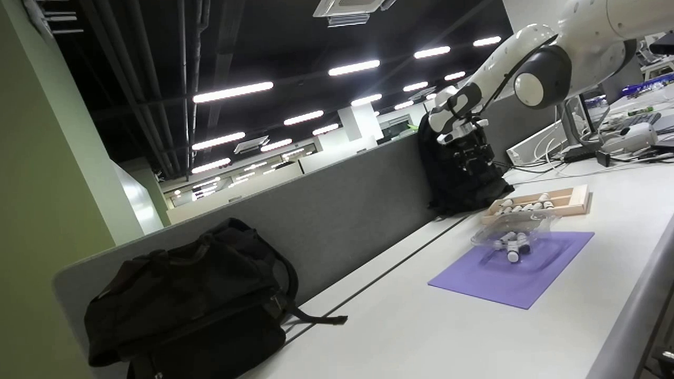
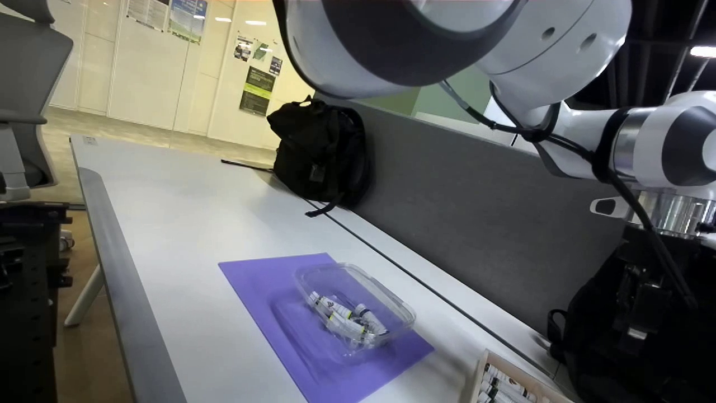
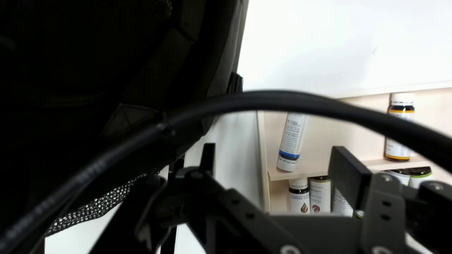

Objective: Get the object from the table and put it in the upper half of the box

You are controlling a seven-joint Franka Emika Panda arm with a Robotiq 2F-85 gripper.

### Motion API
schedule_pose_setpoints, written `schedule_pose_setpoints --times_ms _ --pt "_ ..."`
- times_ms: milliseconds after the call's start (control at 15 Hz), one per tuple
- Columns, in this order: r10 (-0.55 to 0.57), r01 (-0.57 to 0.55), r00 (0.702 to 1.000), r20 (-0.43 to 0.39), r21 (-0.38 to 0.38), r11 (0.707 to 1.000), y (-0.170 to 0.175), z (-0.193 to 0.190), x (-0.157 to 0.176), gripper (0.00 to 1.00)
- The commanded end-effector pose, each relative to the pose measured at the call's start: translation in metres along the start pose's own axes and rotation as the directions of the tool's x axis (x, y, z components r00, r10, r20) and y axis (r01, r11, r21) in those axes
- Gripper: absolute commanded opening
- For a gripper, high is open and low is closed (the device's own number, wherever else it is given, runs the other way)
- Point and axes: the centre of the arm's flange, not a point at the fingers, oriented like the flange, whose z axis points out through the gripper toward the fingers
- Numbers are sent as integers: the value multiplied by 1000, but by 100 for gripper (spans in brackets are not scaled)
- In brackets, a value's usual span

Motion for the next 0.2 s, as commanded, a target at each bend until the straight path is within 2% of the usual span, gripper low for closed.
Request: schedule_pose_setpoints --times_ms 0,133 --pt "2 -2 1000 7 3 1000 1 -3 0 90" --pt "3 -3 1000 14 7 1000 1 -4 0 94"
